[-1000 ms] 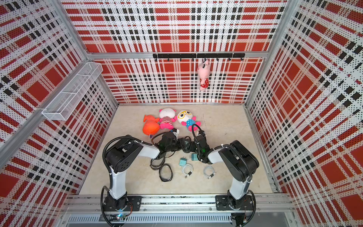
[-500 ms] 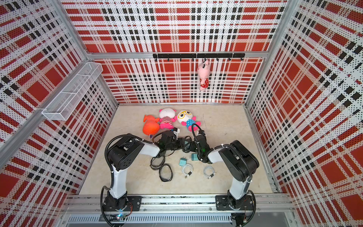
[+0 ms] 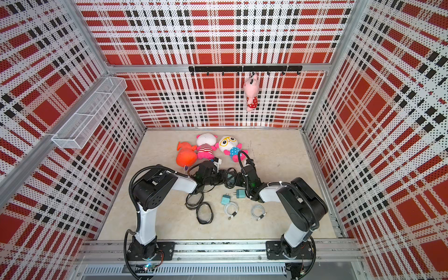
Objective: Pack away charging kits
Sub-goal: Pick up the storage bag at the center of the board, then zip the zipper on the storage bag.
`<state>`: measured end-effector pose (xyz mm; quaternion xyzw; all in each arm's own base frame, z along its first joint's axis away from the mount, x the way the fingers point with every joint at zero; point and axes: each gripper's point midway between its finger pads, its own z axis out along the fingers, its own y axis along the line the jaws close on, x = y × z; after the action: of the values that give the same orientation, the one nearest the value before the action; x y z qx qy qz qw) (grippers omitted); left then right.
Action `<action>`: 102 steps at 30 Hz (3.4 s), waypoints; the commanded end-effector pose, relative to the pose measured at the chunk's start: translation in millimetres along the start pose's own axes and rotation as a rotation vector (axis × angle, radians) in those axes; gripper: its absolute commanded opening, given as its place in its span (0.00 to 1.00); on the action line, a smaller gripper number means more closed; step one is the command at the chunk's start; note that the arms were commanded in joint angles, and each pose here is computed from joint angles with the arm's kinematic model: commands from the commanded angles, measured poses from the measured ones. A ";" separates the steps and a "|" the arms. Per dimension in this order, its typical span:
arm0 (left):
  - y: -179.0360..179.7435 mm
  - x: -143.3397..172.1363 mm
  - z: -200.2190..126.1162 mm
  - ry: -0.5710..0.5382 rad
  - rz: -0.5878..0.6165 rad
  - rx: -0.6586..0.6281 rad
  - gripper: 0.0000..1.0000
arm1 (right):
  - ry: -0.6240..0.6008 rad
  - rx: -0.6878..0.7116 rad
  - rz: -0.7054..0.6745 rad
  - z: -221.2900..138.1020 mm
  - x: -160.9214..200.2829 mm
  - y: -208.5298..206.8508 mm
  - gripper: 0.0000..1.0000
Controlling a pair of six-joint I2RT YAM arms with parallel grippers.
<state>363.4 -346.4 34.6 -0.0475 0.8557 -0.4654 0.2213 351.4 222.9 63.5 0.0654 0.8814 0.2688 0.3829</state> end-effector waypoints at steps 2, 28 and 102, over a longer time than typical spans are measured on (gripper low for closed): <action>-9.4 -19.5 -24.7 -0.073 -0.017 -0.029 0.05 | -0.112 -0.023 -0.040 -32.6 -25.9 8.9 0.35; -278.7 -0.4 -249.2 -0.799 0.533 0.254 0.00 | -0.792 -0.593 -0.505 -253.4 -10.5 162.3 0.54; -260.3 1.3 -264.9 -0.899 0.483 0.256 0.00 | -0.715 -0.649 -0.491 -230.7 -3.9 223.1 0.34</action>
<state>218.5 -288.4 358.1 -0.0072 0.6149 -0.4204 0.6671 169.6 316.3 294.1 -0.1961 0.5689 0.3817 0.7016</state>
